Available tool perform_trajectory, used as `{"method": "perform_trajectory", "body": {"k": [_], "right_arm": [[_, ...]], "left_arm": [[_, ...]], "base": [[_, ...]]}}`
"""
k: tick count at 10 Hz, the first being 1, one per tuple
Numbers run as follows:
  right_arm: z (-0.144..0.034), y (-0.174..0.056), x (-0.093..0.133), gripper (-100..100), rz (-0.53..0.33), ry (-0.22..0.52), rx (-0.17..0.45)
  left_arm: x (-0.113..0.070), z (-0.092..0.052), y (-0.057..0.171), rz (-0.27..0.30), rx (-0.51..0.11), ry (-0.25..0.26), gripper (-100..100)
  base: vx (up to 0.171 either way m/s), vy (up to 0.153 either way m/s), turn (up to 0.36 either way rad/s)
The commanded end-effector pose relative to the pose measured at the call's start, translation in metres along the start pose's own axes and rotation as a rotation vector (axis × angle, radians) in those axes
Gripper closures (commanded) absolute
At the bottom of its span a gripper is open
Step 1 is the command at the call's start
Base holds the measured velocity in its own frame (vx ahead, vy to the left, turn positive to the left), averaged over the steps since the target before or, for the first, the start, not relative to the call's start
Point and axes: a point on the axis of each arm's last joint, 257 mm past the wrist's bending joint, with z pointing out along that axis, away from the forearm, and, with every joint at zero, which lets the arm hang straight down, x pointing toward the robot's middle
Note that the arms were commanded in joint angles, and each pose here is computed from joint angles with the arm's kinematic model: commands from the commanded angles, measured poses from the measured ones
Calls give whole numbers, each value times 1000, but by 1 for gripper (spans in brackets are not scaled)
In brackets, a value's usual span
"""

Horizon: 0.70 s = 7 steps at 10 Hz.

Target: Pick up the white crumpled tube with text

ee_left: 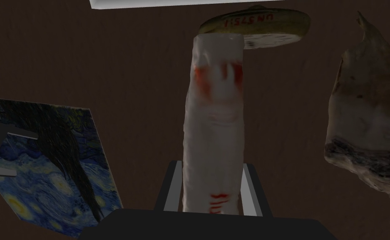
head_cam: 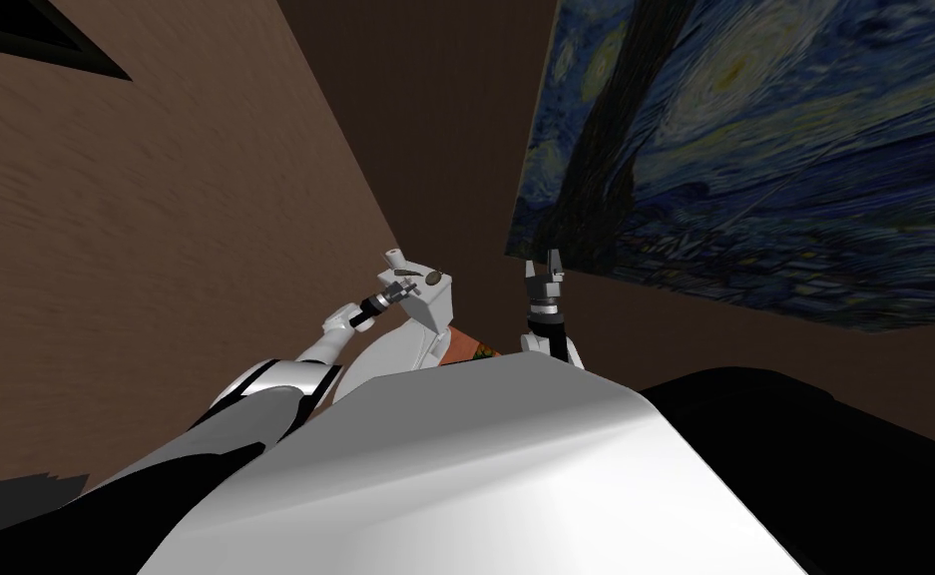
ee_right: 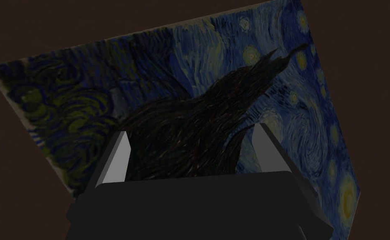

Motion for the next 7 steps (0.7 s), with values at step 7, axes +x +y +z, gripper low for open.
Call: {"method": "perform_trajectory", "body": {"k": [7], "right_arm": [[0, 0, 0, 0, 0, 0, 0]], "left_arm": [[-20, 27, -20, -1, 37, 5, 100]], "base": [[-3, -3, 14]]}}
